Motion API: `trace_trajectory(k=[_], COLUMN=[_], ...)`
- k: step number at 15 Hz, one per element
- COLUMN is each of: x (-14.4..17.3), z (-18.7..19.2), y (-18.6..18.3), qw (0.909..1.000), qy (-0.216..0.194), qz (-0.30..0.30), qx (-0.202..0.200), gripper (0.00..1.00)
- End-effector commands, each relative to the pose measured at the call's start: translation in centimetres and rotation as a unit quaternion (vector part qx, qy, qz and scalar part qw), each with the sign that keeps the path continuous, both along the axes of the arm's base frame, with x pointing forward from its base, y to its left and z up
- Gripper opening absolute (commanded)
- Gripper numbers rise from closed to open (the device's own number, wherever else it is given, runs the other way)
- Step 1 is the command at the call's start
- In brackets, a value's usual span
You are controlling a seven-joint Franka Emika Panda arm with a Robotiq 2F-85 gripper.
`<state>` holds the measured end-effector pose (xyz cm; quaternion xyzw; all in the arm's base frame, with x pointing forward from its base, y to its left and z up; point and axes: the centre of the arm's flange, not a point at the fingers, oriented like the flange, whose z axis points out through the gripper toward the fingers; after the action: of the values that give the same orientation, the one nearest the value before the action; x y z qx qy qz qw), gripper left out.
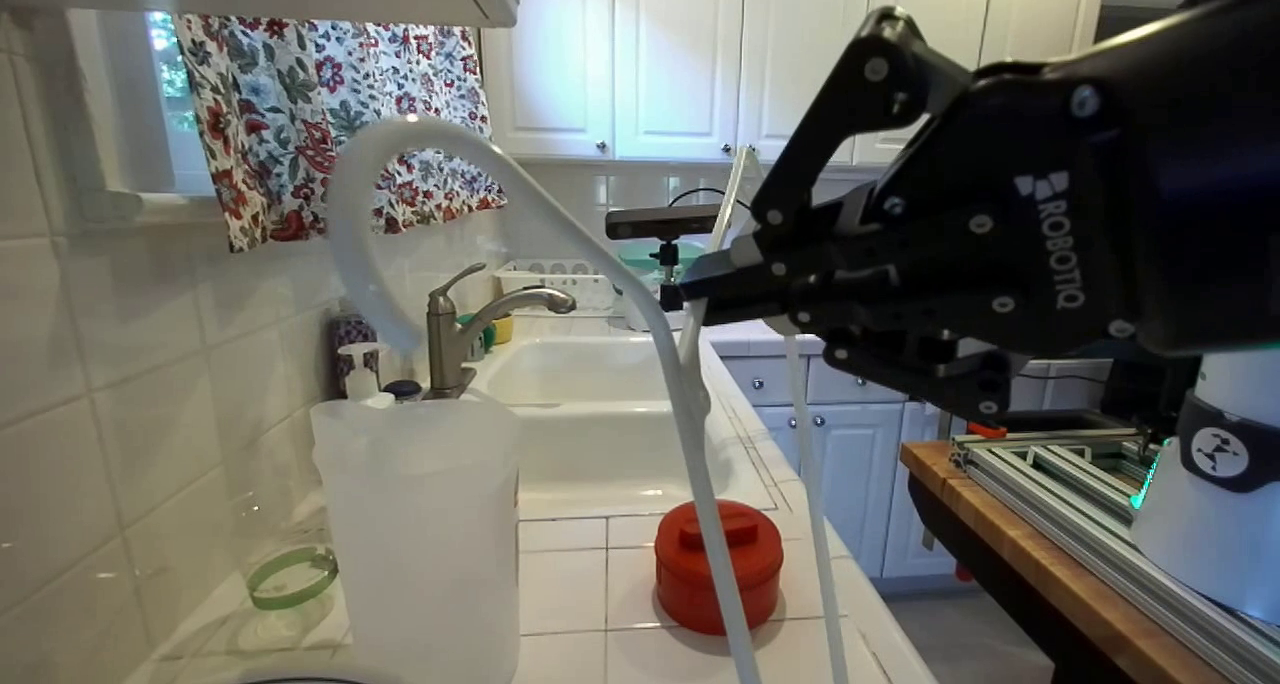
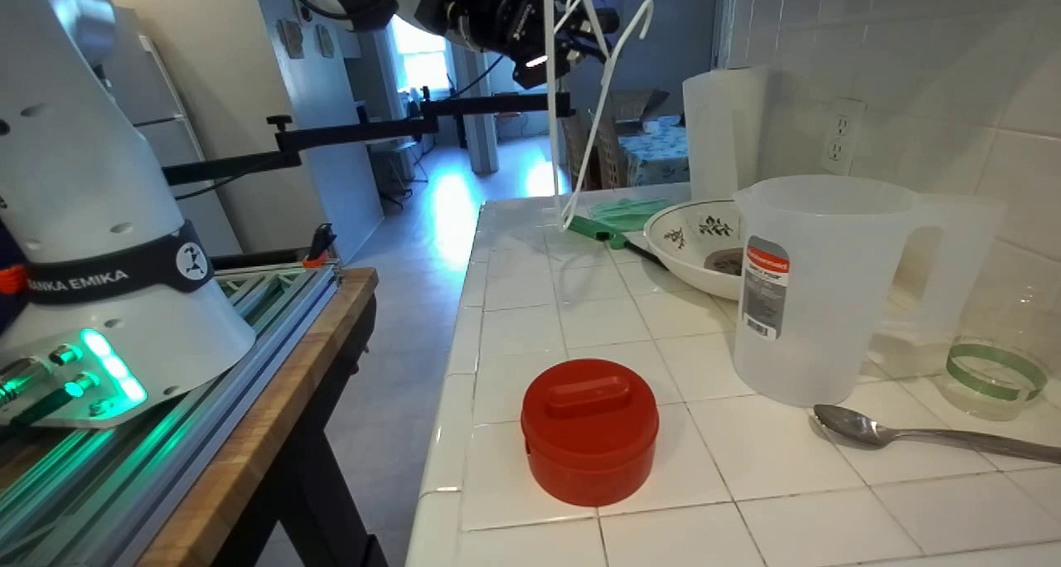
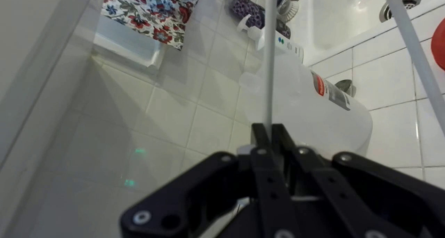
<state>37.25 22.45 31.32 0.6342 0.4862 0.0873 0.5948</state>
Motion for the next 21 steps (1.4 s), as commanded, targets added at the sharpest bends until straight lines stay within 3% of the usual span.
trace_trajectory(k=[1,21], x=[-0.3,-3.2], z=[0.0,3.7], y=[0.0,3.5], qw=[0.9985,0.9832], qy=[-0.050,-0.150], qz=[0.002,0.037], qx=[-0.021,-0.097], gripper=[0.02,0.02])
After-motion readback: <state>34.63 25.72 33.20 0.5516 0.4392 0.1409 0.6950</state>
